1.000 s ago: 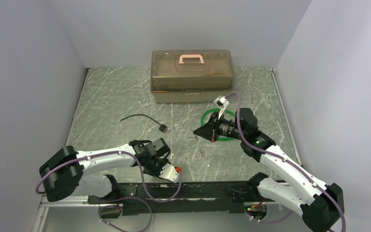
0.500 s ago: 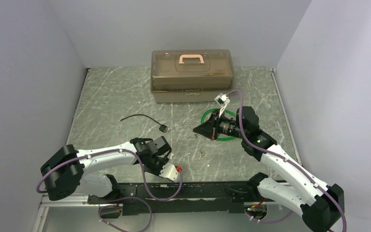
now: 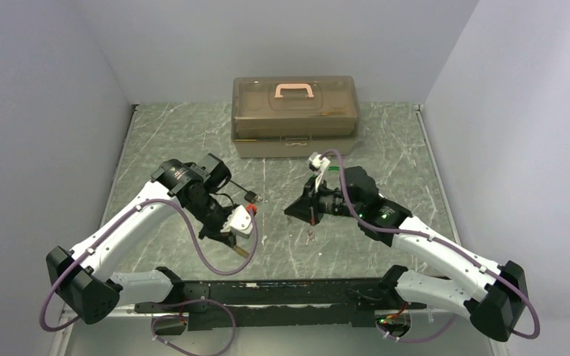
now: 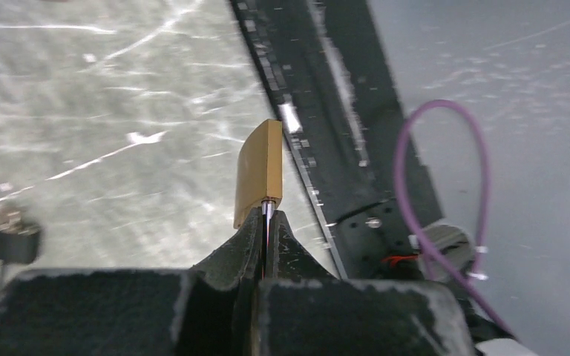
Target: Unlock with the key
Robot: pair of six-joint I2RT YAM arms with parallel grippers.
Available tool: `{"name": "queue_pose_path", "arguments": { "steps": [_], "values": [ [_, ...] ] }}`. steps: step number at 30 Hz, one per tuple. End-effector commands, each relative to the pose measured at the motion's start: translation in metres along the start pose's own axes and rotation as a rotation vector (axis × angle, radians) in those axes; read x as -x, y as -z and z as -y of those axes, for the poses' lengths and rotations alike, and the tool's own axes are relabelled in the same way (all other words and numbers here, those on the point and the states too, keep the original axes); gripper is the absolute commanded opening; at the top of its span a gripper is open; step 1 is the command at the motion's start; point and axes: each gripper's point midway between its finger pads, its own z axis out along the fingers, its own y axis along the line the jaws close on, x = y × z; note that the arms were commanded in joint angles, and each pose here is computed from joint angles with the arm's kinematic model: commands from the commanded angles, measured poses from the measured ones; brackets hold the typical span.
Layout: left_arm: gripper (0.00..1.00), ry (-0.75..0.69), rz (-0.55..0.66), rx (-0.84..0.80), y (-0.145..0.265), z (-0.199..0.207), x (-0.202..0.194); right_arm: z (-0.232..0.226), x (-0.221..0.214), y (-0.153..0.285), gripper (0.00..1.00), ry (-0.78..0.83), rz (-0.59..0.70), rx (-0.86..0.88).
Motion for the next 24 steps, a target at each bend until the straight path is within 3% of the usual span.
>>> {"name": "queue_pose_path", "arguments": {
  "steps": [1,6,11,17,20,22,24],
  "values": [
    [0.0,0.039,0.138,-0.143,0.002,0.046,0.016,-0.007,0.007,-0.008,0.0,0.109,0.018,-0.029],
    [0.0,0.054,0.202,-0.059,0.013,0.034,0.024,-0.005,-0.014,-0.012,0.0,0.157,0.009,-0.064],
    [0.0,0.108,0.191,-0.001,-0.01,0.01,0.001,-0.007,-0.033,-0.018,0.0,0.124,-0.007,-0.062],
    [0.0,0.167,0.051,0.084,-0.039,-0.027,-0.049,-0.004,-0.036,-0.016,0.0,0.1,0.028,-0.077],
    [0.01,0.187,-0.026,0.038,-0.044,-0.026,-0.071,-0.001,-0.039,-0.013,0.0,0.098,0.027,-0.089],
    [0.28,0.193,-0.054,-0.01,-0.045,-0.015,-0.078,0.0,-0.041,-0.012,0.0,0.097,0.026,-0.097],
    [0.44,0.152,-0.051,-0.026,-0.047,-0.004,-0.082,0.002,-0.043,-0.012,0.0,0.098,0.022,-0.101]
  ]
}}
